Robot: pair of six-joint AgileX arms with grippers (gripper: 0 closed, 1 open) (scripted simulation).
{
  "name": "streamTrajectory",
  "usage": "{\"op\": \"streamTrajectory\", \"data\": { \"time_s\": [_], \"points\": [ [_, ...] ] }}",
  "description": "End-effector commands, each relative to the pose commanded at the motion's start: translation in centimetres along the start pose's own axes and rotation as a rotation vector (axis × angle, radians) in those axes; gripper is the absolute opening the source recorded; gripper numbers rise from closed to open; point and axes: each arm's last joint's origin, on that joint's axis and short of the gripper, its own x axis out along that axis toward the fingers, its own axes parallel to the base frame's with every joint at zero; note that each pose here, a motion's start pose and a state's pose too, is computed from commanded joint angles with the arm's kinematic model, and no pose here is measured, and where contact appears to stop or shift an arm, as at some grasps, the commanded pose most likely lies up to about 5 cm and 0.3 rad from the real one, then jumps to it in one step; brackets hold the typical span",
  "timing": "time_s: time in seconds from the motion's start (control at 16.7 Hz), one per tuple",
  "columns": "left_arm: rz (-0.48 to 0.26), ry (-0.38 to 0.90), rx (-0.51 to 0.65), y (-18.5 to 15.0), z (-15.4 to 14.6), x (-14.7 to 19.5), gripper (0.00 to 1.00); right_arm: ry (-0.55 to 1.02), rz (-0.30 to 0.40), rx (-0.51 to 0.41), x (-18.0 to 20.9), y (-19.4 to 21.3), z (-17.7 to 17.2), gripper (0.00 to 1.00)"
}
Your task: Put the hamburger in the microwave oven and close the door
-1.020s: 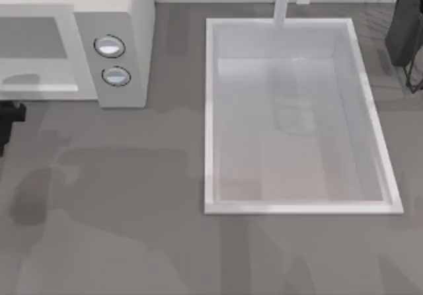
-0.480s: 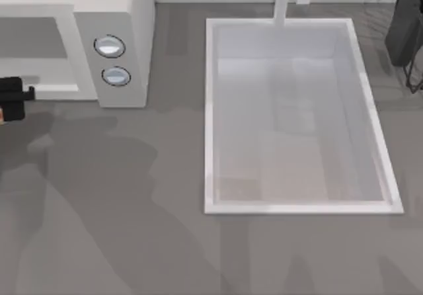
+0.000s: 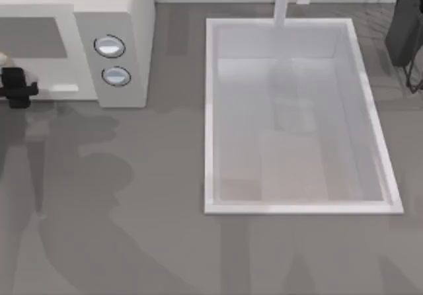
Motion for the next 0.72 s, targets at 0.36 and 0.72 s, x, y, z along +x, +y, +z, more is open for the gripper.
{"op": "streamTrajectory", "data": {
  "time_s": [0.36, 0.72],
  "points": [
    [-0.039, -0.142, 0.039, 0.1, -1.6, 0.1, 0.00, 0.000, 0.000, 0.000, 0.0, 0.0, 0.0, 1.00],
    [-0.043, -0.149, 0.044, -0.1, -1.5, 0.1, 0.00, 0.000, 0.000, 0.000, 0.0, 0.0, 0.0, 1.00]
  ]
}}
